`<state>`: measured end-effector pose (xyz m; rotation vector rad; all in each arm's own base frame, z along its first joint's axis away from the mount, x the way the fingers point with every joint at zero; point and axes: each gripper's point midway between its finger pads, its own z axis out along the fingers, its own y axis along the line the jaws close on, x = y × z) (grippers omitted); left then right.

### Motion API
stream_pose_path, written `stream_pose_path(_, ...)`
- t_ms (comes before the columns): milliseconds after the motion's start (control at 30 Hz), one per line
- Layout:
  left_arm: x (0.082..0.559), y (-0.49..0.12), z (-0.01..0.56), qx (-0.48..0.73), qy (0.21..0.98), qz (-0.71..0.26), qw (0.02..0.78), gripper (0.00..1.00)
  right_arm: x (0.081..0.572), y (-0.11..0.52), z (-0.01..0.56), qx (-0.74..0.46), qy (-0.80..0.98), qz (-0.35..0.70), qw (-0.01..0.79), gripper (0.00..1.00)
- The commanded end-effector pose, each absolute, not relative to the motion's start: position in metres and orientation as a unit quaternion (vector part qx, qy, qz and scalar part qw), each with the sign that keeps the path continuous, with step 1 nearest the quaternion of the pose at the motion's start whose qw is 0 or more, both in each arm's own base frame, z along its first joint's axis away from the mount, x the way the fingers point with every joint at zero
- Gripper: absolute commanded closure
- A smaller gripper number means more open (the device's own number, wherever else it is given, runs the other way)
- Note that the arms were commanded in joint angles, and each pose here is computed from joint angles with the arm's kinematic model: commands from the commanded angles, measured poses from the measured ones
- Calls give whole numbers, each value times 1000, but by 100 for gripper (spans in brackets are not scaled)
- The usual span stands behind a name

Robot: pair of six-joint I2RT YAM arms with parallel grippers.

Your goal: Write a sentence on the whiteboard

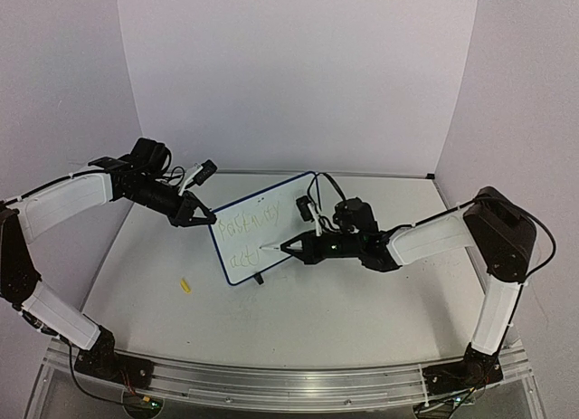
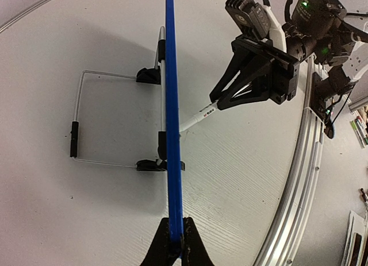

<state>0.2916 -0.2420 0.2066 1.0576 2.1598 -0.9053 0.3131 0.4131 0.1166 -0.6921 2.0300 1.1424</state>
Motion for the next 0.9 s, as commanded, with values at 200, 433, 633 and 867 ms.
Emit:
stream_pose_path(200,287,-247,202,399,810,-342,261,100,324,406,97,-253,806,406,348,100)
stream_pose_path(433,287,-248,202,399,809,-342,261,100,329,401,112,-244,802,397,373,100)
stream_pose_path(633,287,-248,202,400,809,-342,261,100,332,399,135,-244,790,398,397,100)
stream_pose_path(867,287,-248,202,400,809,-342,261,100,331,400,145,-246,783,404,403,100)
